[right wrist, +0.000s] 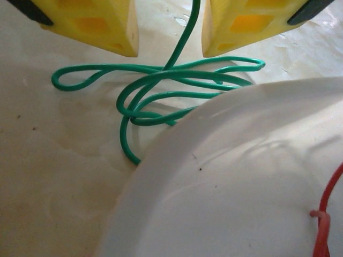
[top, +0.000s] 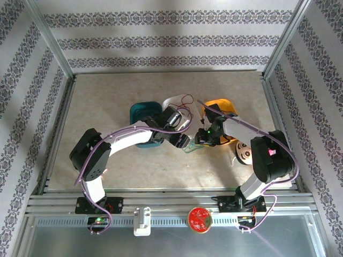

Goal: Untangle the cables

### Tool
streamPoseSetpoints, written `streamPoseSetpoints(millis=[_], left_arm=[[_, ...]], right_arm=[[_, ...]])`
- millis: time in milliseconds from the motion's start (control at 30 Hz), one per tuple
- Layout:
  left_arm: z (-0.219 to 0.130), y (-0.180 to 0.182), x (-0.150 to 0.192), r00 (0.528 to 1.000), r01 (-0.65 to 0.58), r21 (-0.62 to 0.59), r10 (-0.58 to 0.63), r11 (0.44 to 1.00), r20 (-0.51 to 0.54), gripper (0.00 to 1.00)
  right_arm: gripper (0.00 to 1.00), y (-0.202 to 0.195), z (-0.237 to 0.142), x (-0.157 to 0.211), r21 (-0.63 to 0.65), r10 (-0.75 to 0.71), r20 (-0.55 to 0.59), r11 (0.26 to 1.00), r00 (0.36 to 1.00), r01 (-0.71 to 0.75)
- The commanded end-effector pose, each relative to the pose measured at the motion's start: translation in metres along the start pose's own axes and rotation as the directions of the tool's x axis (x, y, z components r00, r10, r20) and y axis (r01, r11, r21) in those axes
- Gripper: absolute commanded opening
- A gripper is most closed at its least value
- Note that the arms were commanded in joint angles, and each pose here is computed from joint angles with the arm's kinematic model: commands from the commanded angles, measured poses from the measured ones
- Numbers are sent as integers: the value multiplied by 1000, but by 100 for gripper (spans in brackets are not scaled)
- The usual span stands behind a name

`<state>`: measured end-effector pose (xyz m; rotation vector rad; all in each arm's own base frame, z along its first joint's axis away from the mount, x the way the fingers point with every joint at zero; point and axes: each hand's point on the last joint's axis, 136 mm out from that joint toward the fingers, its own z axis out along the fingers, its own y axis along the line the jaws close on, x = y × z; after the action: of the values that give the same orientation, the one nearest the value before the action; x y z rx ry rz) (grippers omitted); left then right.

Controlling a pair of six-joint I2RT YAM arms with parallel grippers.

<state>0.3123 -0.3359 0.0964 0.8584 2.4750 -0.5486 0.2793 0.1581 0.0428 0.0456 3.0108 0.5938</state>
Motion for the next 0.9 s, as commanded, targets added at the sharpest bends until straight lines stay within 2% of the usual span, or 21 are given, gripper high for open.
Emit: streamPoseSetpoints(millis=[0, 67, 133, 400, 633, 800, 867], left_arm=[[-4, 0, -14, 999, 0, -28, 1, 1000, 36, 77], [-8, -1, -16, 999, -8, -31, 9, 999, 41, 77], [-15, -2, -19, 998, -21, -32, 22, 999, 51, 77], [-34, -24, -34, 989, -95, 67, 87, 993, 119, 80], [-43, -52, -47, 976, -159, 208, 121, 965, 182, 80], [-45, -64, -49, 973, -172, 274, 120, 946, 196, 61], [-44, -66, -48, 974, -172, 290, 120, 941, 191, 48]], right_arm=[[20, 4, 1, -4, -2, -32, -7, 999, 999, 32], [6, 5, -1, -3, -5, -38, -5, 999, 999, 38], [0, 5, -6, 2, -7, -44, 1, 999, 999, 44], [0, 20, -61, 29, -83, -76, 89, 993, 993, 84], [0, 38, -88, 30, -226, -57, 125, 970, 990, 85], [0, 45, -87, 31, -277, -51, 94, 958, 994, 75], [0, 46, -87, 30, -281, -46, 97, 957, 994, 72]])
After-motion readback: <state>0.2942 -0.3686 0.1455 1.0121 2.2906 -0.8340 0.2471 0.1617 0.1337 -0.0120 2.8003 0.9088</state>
